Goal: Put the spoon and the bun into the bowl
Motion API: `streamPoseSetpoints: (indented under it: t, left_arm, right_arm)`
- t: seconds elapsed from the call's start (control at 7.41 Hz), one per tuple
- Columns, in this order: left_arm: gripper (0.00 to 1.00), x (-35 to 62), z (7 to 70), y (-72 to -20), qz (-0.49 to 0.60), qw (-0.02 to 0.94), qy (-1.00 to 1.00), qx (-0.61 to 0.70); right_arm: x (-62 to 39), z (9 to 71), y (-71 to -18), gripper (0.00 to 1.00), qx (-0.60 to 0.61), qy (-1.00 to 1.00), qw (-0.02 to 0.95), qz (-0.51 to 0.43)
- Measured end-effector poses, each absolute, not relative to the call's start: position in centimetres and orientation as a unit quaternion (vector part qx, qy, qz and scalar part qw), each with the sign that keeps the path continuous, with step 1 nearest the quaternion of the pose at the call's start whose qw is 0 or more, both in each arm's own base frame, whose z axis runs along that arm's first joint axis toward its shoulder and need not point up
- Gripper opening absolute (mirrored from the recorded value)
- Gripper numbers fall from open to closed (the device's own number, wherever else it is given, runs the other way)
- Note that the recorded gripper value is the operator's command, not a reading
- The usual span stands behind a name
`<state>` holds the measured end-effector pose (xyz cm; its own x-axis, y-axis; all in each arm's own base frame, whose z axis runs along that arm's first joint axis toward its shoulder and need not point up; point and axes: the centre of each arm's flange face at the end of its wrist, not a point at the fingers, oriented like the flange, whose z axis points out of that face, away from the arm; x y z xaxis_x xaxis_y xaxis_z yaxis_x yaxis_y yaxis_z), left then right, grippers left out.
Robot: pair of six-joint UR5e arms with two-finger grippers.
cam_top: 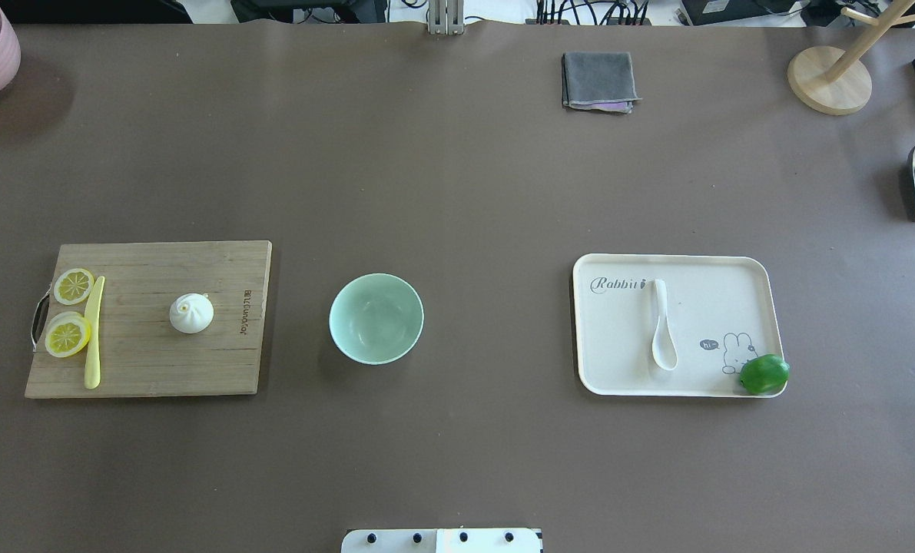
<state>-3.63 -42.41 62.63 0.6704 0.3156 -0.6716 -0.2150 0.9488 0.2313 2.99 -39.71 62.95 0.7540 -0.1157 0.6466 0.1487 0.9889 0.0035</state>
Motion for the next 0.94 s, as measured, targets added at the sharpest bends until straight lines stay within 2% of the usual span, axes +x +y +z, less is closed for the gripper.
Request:
streamPoseSetpoints:
  t: [0.54, 0.94]
  left_arm:
    - [0.98, -3.6, 62.7, -42.3, 0.148, 0.911, 0.378, 0.07]
    - [0.98, -3.0, 61.4, -42.7, 0.167, 0.906, 0.376, 0.098]
  right_arm:
    - [2.8, 62.6, -39.9, 1.0, -0.011, -0.353, 0.932, -0.075]
    - [1.8, 59.0, -41.3, 1.0, 0.108, -0.402, 0.901, -0.12]
